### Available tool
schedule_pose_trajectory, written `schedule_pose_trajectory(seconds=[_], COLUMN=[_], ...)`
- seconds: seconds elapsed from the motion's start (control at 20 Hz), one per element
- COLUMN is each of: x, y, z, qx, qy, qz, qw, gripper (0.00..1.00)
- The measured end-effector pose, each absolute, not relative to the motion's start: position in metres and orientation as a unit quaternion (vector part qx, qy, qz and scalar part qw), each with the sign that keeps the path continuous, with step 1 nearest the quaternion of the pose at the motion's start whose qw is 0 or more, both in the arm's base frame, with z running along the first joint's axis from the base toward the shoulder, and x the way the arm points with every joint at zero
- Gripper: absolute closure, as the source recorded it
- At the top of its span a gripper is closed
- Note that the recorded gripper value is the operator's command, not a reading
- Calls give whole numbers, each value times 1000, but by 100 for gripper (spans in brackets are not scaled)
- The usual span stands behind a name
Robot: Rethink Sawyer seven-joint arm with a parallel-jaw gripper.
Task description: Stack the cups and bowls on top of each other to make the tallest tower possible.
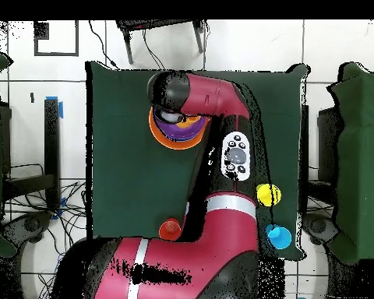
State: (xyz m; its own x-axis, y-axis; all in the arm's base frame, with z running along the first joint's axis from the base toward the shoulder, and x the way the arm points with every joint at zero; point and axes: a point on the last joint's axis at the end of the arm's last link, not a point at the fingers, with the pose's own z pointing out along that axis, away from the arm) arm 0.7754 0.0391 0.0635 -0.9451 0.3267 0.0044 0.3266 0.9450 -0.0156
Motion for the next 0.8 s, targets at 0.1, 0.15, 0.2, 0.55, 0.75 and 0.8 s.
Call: schedule_pose_trajectory(seconds=[0.1, 0.15, 0.2, 0.55, 0.75, 0.8], x=[776, 776, 776, 782, 783, 783], y=[39, 39, 39, 38, 38, 38], z=[63, 62, 61, 55, 55, 55], qx=[-165, -165, -165, -165, -164, -164], qy=[-986, -986, -986, -986, -986, -986], qz=[8, 8, 8, 8, 8, 8], qw=[2, 1, -1, -16, -18, -18], gripper=[100, 100, 100, 100, 100, 100])
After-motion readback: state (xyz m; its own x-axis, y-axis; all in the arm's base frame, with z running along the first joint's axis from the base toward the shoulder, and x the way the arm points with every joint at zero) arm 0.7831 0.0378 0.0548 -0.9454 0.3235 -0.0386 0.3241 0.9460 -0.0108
